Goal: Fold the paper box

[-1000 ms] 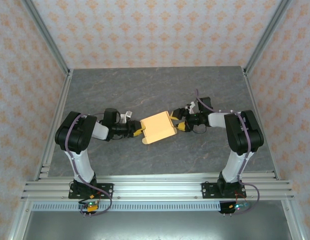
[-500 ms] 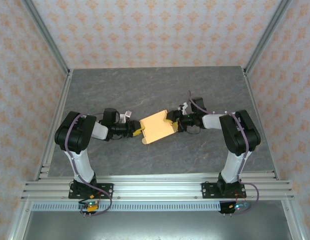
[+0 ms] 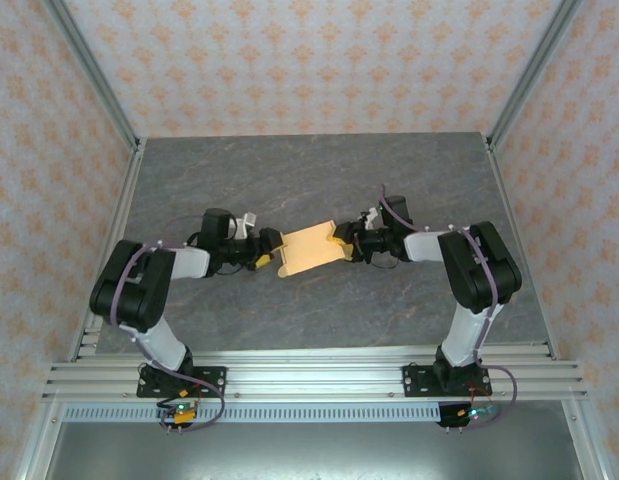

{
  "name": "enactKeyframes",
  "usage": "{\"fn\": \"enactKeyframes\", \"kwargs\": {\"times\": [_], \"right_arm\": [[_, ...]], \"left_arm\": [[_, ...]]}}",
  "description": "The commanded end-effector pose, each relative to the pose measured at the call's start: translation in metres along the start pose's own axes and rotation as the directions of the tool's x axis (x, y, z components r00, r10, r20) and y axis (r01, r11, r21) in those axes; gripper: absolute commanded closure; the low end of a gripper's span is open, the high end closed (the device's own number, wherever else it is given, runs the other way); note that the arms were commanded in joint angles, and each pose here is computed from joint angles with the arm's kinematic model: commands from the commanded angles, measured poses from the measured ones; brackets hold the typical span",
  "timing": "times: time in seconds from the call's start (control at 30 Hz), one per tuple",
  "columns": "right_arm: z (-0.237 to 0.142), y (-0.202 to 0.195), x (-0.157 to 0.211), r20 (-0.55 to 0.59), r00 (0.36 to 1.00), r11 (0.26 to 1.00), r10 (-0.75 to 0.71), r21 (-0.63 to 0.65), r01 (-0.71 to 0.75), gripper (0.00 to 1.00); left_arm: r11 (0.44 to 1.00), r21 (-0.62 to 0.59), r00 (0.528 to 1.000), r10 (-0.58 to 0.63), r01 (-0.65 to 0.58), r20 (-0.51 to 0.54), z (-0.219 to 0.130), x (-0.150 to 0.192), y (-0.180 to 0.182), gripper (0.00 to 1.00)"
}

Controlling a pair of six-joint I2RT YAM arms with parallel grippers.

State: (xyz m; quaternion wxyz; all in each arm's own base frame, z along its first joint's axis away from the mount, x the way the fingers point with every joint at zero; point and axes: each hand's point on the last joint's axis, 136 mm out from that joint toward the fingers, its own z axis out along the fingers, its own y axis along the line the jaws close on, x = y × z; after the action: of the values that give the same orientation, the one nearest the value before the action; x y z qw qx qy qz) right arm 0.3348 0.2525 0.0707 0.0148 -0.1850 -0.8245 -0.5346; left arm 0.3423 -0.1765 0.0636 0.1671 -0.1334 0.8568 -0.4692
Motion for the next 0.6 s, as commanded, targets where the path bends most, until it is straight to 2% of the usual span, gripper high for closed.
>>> {"fn": "enactKeyframes", "kwargs": {"times": [0.0, 0.07, 0.13, 0.17, 0.23, 0.27, 0.33, 0.4, 0.47, 0.53, 0.57], "right_arm": [[-0.008, 0.000, -0.007, 0.106, 0.986, 0.991, 0.129, 0.005, -0.131, 0.57], [-0.012, 0.002, -0.006, 0.129, 0.976, 0.985, 0.173, -0.003, -0.174, 0.57], [-0.015, -0.001, -0.005, 0.151, 0.965, 0.976, 0.214, 0.006, -0.218, 0.58], [-0.017, -0.003, -0.005, 0.159, 0.960, 0.972, 0.229, 0.012, -0.234, 0.58], [-0.018, -0.004, -0.007, 0.172, 0.951, 0.965, 0.256, 0.014, -0.262, 0.58], [-0.018, -0.004, -0.009, 0.177, 0.948, 0.963, 0.265, 0.011, -0.271, 0.58], [-0.019, -0.008, -0.013, 0.193, 0.937, 0.955, 0.291, 0.005, -0.297, 0.58], [-0.019, -0.010, -0.014, 0.193, 0.930, 0.948, 0.313, -0.004, -0.318, 0.58], [-0.019, -0.011, -0.015, 0.191, 0.922, 0.940, 0.338, -0.013, -0.342, 0.58], [-0.021, -0.012, -0.017, 0.187, 0.915, 0.932, 0.359, -0.019, -0.362, 0.59], [-0.022, -0.013, -0.018, 0.187, 0.913, 0.930, 0.364, -0.020, -0.367, 0.59]], "left_arm": [[0.963, -0.238, 0.962, 0.179, -0.128, 0.208, -0.033, -0.031, 0.008, 0.13], [0.918, -0.335, 0.889, 0.323, -0.212, 0.325, -0.054, -0.047, -0.005, 0.10], [0.852, -0.394, 0.758, 0.500, -0.344, 0.419, -0.064, -0.054, -0.033, 0.01], [0.797, -0.393, 0.687, 0.598, -0.457, 0.413, -0.061, -0.047, -0.052, 0.00], [0.600, -0.408, 0.488, 0.799, -0.688, 0.352, -0.052, -0.023, -0.085, 0.00], [0.525, -0.439, 0.407, 0.848, -0.729, 0.339, -0.053, -0.018, -0.091, 0.00], [0.420, -0.464, 0.275, 0.896, -0.780, 0.349, -0.059, -0.011, -0.098, 0.00], [0.327, -0.435, 0.188, 0.924, -0.839, 0.332, -0.061, 0.004, -0.103, 0.00], [0.204, -0.355, 0.117, 0.961, -0.912, 0.252, -0.050, 0.025, -0.103, 0.00], [0.050, -0.324, 0.005, 0.990, -0.945, 0.140, -0.037, 0.043, -0.088, 0.01], [-0.009, -0.334, -0.044, 0.994, -0.942, 0.098, -0.033, 0.047, -0.081, 0.01]]}}
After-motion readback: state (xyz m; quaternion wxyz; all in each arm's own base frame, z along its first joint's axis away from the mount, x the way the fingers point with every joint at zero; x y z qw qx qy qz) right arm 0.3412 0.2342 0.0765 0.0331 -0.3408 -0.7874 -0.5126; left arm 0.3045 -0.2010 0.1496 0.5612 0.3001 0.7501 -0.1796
